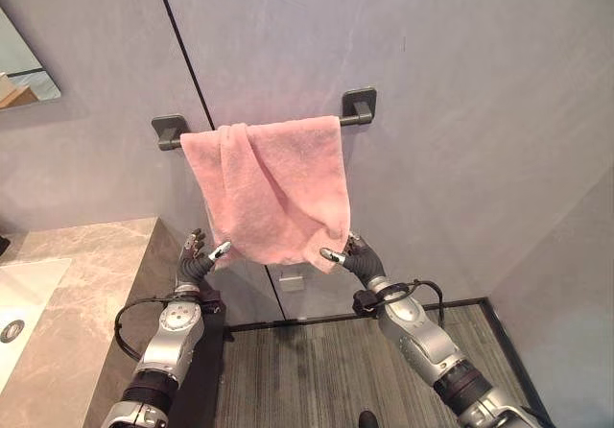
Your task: Put brush and paste in cup on sink, flatten towel.
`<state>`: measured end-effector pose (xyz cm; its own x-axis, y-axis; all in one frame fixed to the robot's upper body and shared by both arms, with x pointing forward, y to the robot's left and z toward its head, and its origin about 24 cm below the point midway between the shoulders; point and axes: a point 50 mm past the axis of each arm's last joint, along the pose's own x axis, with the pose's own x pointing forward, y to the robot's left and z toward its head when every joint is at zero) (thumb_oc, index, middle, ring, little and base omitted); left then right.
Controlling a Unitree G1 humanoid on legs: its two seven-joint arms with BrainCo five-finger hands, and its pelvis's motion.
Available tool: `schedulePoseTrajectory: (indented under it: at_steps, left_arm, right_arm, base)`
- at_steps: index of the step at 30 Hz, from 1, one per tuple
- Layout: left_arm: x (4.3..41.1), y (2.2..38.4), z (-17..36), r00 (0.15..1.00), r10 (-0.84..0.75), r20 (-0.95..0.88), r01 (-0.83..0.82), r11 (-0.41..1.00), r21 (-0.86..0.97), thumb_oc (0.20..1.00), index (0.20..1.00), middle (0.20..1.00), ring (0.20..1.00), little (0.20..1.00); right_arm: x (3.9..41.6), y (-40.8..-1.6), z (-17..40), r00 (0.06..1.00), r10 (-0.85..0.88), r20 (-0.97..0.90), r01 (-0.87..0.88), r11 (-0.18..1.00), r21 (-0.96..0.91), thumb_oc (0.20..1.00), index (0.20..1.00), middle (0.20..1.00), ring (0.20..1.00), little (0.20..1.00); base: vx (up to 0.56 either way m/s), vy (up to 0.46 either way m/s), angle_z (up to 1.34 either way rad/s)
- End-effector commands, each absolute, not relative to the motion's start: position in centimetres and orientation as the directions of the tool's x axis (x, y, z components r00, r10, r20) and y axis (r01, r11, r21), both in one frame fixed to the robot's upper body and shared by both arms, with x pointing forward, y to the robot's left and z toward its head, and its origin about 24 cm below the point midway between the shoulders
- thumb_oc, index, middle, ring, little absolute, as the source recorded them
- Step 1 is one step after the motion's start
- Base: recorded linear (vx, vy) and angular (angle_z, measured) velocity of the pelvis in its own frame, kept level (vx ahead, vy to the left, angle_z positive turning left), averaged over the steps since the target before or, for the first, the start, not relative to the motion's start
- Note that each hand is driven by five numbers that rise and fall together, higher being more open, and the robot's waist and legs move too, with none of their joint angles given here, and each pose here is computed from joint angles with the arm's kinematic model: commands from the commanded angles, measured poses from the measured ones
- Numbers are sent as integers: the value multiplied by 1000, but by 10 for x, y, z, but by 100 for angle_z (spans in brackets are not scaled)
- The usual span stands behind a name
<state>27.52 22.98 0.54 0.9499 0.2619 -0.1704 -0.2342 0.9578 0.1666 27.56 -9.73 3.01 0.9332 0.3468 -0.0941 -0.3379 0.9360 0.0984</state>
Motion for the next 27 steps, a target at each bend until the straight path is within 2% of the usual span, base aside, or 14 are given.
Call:
schedulePoseTrajectory:
  at_steps: [1, 2, 4, 5, 6, 10, 11, 17, 18, 19, 21, 27]
  left_arm:
    - [286, 253, 36, 958, 287, -27, -261, 903, 342, 1000, 1000, 1000, 1000, 1000]
    - [284, 256, 37, 958, 287, -20, -259, 891, 372, 1000, 1000, 1000, 1000, 1000]
    - [274, 270, 43, 958, 285, 13, -260, 851, 456, 1000, 1000, 1000, 1000, 1000]
    - [274, 270, 43, 958, 285, 13, -259, 851, 456, 1000, 1000, 1000, 1000, 1000]
    - [269, 276, 44, 958, 286, 19, -261, 840, 476, 1000, 1000, 1000, 1000, 1000]
    - [265, 279, 43, 955, 295, 11, -267, 849, 457, 1000, 1000, 1000, 1000, 1000]
    - [257, 280, 41, 954, 301, 7, -273, 856, 439, 1000, 1000, 1000, 1000, 1000]
    - [249, 276, 33, 949, 314, -8, -294, 896, 333, 1000, 1000, 1000, 1000, 1000]
    - [251, 274, 38, 949, 314, 14, -305, 907, 291, 1000, 1000, 1000, 1000, 1000]
    - [251, 274, 38, 949, 314, 15, -305, 907, 291, 1000, 1000, 1000, 1000, 1000]
    - [255, 274, 45, 947, 319, 44, -320, 918, 236, 1000, 1000, 1000, 1000, 1000]
    - [278, 275, 78, 950, 276, 145, -295, 946, 134, 1000, 1000, 1000, 1000, 1000]
  right_arm:
    - [292, -99, 62, 933, 356, 47, -355, 934, -32, 1000, 1000, 1000, 1000, 1000]
    - [293, -106, 66, 932, 358, 57, -351, 930, -105, 1000, 1000, 1000, 1000, 1000]
    - [298, -137, 83, 934, 342, 102, -280, 878, -388, 1000, 1000, 1000, 1000, 1000]
    - [298, -137, 83, 934, 343, 101, -280, 877, -390, 1000, 1000, 1000, 1000, 1000]
    - [298, -150, 94, 935, 327, 138, -225, 846, -483, 1000, 1000, 1000, 1000, 1000]
    - [298, -160, 96, 938, 318, 135, -195, 810, -553, 1000, 1000, 1000, 1000, 1000]
    - [294, -174, 99, 944, 303, 133, -163, 777, -608, 1000, 1000, 1000, 1000, 1000]
    - [290, -182, 92, 960, 248, 127, -154, 853, -499, 1000, 1000, 1000, 1000, 1000]
    - [291, -182, 93, 964, 219, 148, -145, 906, -398, 1000, 1000, 1000, 1000, 1000]
    - [291, -182, 93, 964, 219, 148, -145, 907, -396, 1000, 1000, 1000, 1000, 1000]
    - [295, -176, 93, 964, 213, 162, -163, 948, -272, 1000, 1000, 1000, 1000, 1000]
    - [320, -156, 107, 953, 243, 180, -234, 970, -67, 1000, 1000, 1000, 1000, 1000]
  base:
    - [0, 0, 0]
    - [0, 0, 0]
    - [0, 0, 0]
    - [0, 0, 0]
    - [0, 0, 0]
    - [0, 0, 0]
    - [0, 0, 0]
    - [0, 0, 0]
    - [0, 0, 0]
    - [0, 0, 0]
    - [0, 0, 0]
    - [-30, 7, -1]
